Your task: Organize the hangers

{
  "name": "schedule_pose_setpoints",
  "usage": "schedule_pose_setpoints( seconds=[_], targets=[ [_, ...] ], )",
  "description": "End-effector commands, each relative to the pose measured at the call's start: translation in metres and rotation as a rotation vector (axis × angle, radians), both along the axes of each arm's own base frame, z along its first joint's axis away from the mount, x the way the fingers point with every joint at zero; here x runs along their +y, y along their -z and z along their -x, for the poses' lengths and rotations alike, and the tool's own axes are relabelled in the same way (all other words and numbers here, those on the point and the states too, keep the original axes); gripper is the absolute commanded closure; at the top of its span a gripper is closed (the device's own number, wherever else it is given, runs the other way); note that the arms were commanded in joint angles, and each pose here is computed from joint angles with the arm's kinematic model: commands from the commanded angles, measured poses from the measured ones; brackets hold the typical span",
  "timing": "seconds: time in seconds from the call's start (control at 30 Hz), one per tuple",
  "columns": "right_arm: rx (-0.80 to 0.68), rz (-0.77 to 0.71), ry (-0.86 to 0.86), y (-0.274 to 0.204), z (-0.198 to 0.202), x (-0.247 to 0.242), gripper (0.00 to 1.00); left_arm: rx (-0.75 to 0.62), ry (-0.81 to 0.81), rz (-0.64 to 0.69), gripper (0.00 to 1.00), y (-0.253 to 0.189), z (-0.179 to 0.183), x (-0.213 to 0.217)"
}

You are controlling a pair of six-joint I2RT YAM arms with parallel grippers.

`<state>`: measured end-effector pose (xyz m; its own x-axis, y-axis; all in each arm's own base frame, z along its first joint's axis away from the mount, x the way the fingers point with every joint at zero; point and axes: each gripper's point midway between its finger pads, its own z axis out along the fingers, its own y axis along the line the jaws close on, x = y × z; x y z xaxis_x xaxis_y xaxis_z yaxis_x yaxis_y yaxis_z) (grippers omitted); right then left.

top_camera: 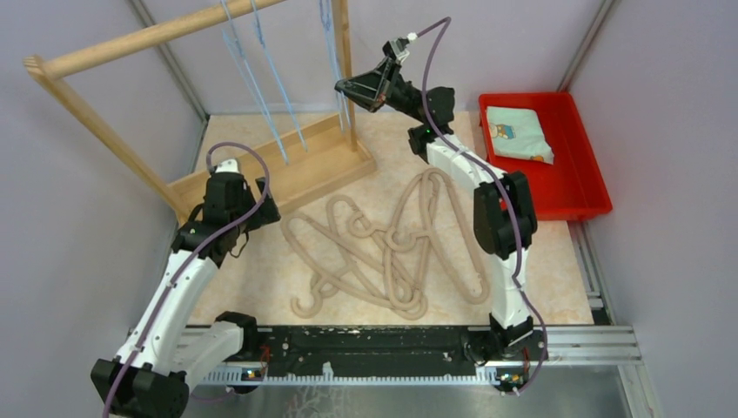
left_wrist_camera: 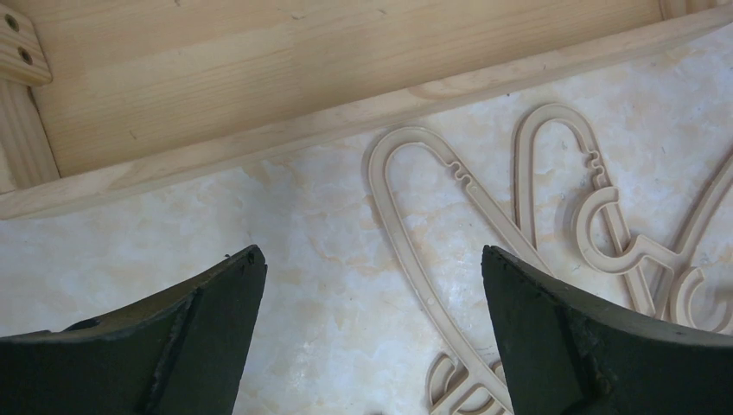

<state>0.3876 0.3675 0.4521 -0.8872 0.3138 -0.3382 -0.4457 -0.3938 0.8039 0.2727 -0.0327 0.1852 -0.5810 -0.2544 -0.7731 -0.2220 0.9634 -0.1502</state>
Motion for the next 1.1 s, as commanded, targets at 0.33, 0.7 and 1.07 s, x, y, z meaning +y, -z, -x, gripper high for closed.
schedule_pose_setpoints(
  seconds=[0.33, 0.7, 1.07],
  targets=[
    [-0.137, 0.048, 0.022, -0.025, 0.040, -0.024, 0.31, -0.052, -0.050, -0.026, 0.00, -0.034, -0.018, 0.010],
    [-0.227, 0.339, 0.162, -0.010, 0.037, -0.053, 0.15, -0.128, -0.169, -0.065, 0.00, -0.067, -0.039, 0.033],
    [-0.257, 0.913, 0.548, 0.054, -0.029, -0.120, 0.07, -0.267, -0.249, -0.094, 0.00, -0.144, -0.098, 0.041]
  ],
)
